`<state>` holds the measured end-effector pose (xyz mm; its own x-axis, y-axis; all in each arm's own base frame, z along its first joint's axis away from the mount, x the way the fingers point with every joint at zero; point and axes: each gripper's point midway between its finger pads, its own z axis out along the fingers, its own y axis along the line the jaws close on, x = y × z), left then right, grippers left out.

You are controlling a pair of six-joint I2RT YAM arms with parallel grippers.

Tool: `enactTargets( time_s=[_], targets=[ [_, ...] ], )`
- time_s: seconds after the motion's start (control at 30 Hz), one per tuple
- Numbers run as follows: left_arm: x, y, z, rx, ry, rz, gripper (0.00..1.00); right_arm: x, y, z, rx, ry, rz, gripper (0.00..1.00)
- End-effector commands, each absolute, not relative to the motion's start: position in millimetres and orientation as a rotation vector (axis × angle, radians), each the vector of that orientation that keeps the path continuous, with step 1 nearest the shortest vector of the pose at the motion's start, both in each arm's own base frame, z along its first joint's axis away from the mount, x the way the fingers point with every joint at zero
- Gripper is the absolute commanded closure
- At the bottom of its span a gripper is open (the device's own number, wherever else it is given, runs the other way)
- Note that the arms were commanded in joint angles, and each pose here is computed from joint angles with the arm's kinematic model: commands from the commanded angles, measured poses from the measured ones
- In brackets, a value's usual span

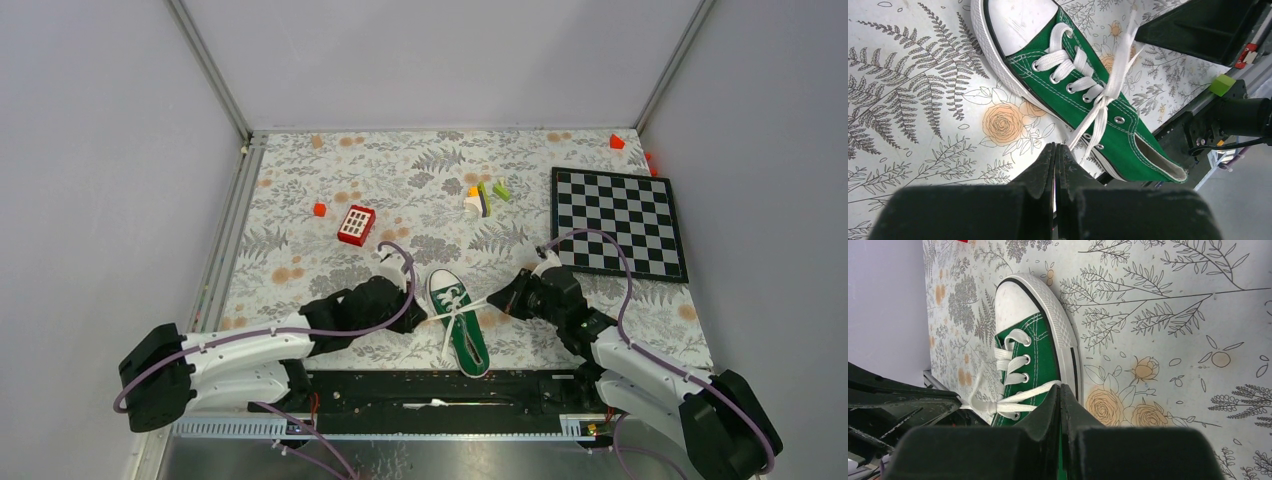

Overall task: Tie the shoes
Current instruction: Tie the shoelace on the shoe.

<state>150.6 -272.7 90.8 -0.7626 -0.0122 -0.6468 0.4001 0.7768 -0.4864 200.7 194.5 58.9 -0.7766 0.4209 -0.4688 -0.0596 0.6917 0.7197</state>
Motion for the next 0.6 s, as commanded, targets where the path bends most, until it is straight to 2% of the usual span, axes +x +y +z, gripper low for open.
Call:
enactTargets(
  time_s=[0.0, 0.57],
  targets=[
    [149.9, -269.7, 96.8, 0.251, 2.288, -0.871, 1.00, 211.6, 189.4, 64.6, 0.278, 2.242, 0.961, 1.00],
    [156.6, -266.4, 90.2, 0.257, 2.294, -0.818, 1.00, 208.3, 186.0, 55.9, 0.311, 2.264, 0.952, 1.00]
  ],
)
